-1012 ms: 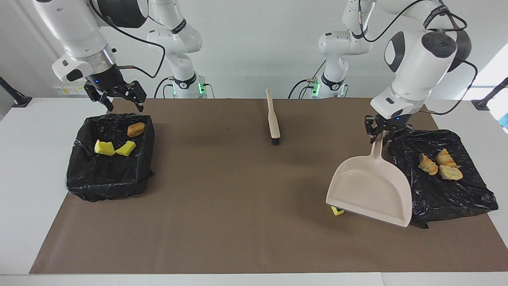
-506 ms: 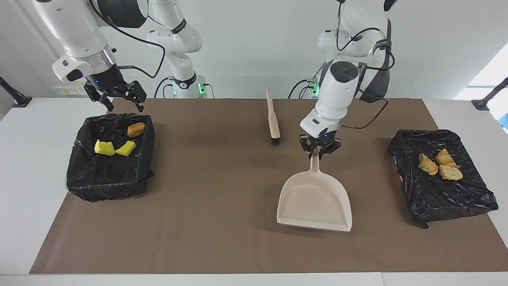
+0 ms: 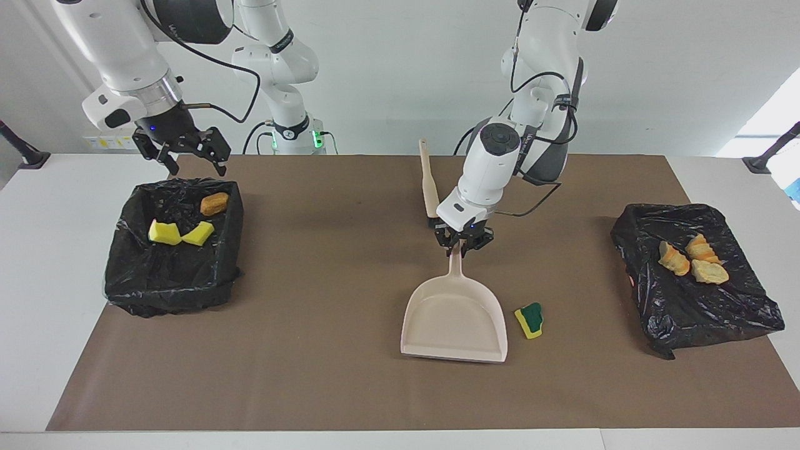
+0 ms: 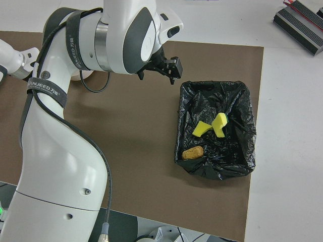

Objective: Sweep and dump trash in bin

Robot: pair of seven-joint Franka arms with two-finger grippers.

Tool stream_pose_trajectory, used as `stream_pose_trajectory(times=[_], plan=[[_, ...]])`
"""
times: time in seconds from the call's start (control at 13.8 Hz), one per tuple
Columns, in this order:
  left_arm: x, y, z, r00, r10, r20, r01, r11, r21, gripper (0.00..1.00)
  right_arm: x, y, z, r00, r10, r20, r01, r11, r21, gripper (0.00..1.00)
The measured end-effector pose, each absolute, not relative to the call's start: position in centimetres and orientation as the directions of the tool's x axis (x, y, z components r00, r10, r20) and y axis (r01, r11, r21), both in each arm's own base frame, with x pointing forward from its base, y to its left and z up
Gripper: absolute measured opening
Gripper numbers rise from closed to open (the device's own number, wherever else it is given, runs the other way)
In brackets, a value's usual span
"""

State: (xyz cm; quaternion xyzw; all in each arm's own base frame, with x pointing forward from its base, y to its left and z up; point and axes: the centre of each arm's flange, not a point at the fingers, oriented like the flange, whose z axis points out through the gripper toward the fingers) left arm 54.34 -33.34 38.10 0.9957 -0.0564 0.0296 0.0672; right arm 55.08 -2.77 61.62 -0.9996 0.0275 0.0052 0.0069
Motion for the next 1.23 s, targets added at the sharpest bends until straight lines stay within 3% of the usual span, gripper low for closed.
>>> stream_pose_trajectory(times=[0.43,0.58,0.72,1.01,1.08,1.23], plan=[[51.6,-35.9,35.9,0.992,-0.113,0.053,-0.12,-0.983,0.139,0.31,55.1,-2.8,61.6,0.998,-0.055,-0.011,-0.055,-0.998,-0.014,1.0],[51.6,-35.9,35.7,0.992,-0.111,0.052,-0.117,-0.983,0.138,0.44,55.1,-2.8,61.6,0.998,-0.055,-0.011,-0.055,-0.998,-0.014,1.0],[51.7,-35.7,35.7,0.993,-0.102,0.052,-0.109,-0.984,0.138,0.49,55.1,-2.8,61.6,0.998,-0.055,-0.011,-0.055,-0.998,-0.014,1.0],[52.8,-34.2,37.3,0.996,-0.048,0.073,-0.059,-0.988,0.145,0.94,55.1,-2.8,61.6,0.998,-0.055,-0.011,-0.055,-0.998,-0.014,1.0],[53.9,-32.6,38.4,0.996,-0.018,0.088,-0.031,-0.988,0.148,1.0,55.1,-2.8,61.6,0.998,-0.055,-0.011,-0.055,-0.998,-0.014,1.0],[56.6,-27.6,40.3,0.993,0.033,0.114,0.016,-0.988,0.151,1.0,55.1,-2.8,61.6,0.998,-0.055,-0.011,-0.055,-0.998,-0.014,1.0]])
